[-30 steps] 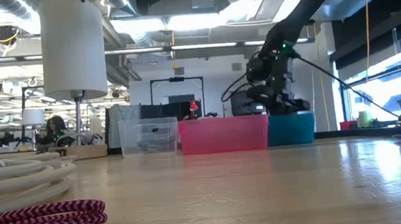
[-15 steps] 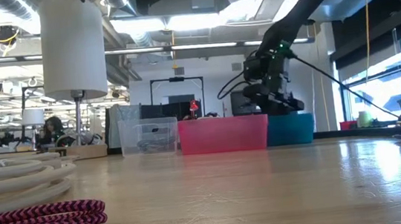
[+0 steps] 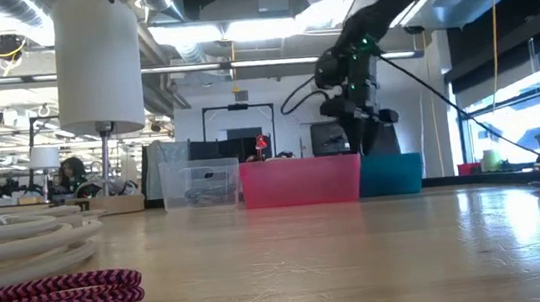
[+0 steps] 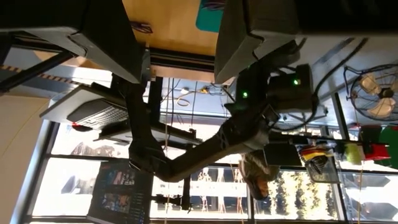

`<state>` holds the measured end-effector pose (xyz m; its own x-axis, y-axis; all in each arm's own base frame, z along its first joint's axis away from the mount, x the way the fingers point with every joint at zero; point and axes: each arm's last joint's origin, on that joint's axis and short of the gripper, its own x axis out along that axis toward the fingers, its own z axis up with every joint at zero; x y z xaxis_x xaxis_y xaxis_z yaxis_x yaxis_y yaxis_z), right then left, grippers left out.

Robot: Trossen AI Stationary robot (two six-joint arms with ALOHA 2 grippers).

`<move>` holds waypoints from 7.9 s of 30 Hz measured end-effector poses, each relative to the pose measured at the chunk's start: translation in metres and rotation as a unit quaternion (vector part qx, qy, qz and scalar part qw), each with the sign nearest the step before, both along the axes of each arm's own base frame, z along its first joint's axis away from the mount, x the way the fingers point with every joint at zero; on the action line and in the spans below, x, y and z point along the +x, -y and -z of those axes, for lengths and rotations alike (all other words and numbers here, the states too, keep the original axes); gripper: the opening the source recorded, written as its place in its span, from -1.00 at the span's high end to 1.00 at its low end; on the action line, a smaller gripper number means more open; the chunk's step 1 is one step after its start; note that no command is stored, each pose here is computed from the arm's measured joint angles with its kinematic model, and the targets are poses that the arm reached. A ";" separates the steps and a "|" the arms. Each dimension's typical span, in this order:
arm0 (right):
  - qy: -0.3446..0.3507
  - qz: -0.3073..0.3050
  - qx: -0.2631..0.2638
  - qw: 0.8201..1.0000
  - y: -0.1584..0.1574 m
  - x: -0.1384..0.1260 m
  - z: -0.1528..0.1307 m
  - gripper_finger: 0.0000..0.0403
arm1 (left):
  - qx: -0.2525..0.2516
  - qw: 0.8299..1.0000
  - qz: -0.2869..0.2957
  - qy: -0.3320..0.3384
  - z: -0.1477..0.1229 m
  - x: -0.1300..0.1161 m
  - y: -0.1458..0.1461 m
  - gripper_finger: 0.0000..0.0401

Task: Pick & Place USB Port
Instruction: Put the violet and black charger cable into the white bin

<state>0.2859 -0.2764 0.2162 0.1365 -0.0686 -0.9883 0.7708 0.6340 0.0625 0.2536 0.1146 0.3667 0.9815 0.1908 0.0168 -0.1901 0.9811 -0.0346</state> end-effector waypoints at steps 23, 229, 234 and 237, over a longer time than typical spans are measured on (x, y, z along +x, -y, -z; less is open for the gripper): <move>0.065 -0.032 -0.123 0.990 -0.117 -0.014 -0.151 0.21 | 0.004 1.000 0.009 -0.021 -0.001 -0.007 0.007 0.04; 0.523 -0.206 -0.237 0.793 -0.252 0.058 -0.182 0.96 | -0.058 0.980 0.174 0.076 -0.013 0.007 0.017 0.94; 0.519 -0.210 -0.241 0.792 -0.252 0.058 -0.181 0.67 | -0.061 0.980 0.174 0.075 -0.013 0.007 0.017 0.94; 0.508 -0.226 -0.261 0.789 -0.252 0.058 -0.181 0.40 | -0.065 0.980 0.174 0.075 -0.013 0.007 0.017 0.94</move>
<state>0.3435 -0.0243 0.3969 0.9671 -0.1478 -0.2069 0.1793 0.9734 0.1428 0.2603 0.0972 0.3800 0.9756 -0.1458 0.1645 0.1730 0.9709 -0.1655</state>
